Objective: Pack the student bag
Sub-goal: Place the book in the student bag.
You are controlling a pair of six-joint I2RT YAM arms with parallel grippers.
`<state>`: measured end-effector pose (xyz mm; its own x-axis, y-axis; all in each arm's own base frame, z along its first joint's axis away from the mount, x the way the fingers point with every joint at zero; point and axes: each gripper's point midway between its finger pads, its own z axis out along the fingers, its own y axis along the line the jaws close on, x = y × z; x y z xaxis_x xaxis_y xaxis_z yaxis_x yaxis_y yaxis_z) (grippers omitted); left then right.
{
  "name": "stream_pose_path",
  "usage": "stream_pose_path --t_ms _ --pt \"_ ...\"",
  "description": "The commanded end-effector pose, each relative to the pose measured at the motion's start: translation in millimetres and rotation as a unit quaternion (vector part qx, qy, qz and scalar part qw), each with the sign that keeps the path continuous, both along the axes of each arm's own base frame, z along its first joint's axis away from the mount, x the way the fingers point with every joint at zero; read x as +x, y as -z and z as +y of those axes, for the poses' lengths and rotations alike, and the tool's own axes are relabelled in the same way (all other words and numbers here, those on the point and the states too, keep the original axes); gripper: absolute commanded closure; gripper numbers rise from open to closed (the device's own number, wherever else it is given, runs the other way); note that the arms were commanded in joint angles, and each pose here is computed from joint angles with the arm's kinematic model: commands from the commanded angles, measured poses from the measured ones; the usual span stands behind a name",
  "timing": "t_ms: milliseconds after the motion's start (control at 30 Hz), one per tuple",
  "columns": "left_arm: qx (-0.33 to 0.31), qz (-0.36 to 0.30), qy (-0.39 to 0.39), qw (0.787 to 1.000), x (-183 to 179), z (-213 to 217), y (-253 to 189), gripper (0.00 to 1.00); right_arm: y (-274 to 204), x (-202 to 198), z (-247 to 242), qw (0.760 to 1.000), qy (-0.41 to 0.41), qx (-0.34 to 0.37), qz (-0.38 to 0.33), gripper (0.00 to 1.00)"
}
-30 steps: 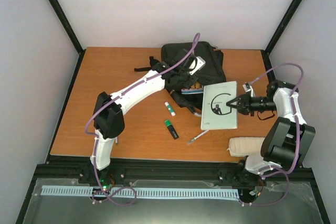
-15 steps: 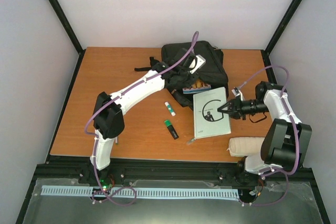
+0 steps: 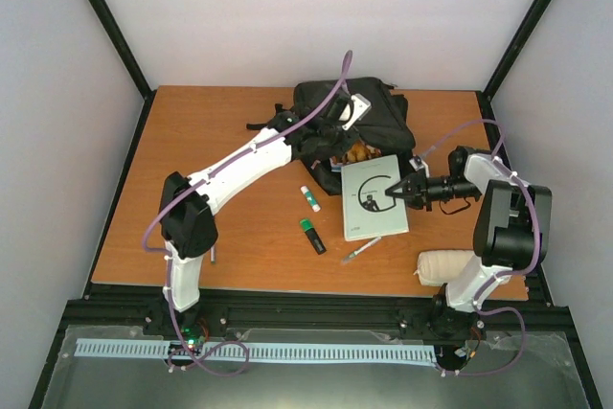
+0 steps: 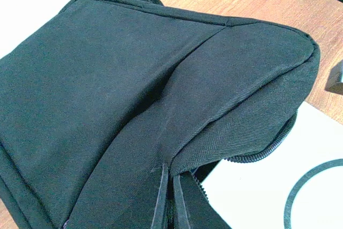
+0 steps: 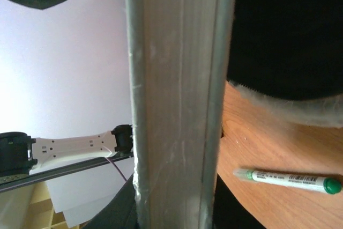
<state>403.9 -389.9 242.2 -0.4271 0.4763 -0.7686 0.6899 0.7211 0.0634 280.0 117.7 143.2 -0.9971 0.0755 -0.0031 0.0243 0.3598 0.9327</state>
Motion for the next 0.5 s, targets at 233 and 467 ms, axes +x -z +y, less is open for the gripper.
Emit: stream_pose_path --t_ms 233,467 --pt "-0.096 -0.053 0.001 0.994 -4 -2 -72 0.99 3 34 4 0.998 0.017 0.063 -0.027 0.97" --pt "-0.094 -0.041 0.006 0.995 -8 -1 -64 0.99 23 56 2 0.997 0.020 0.071 -0.020 0.97"
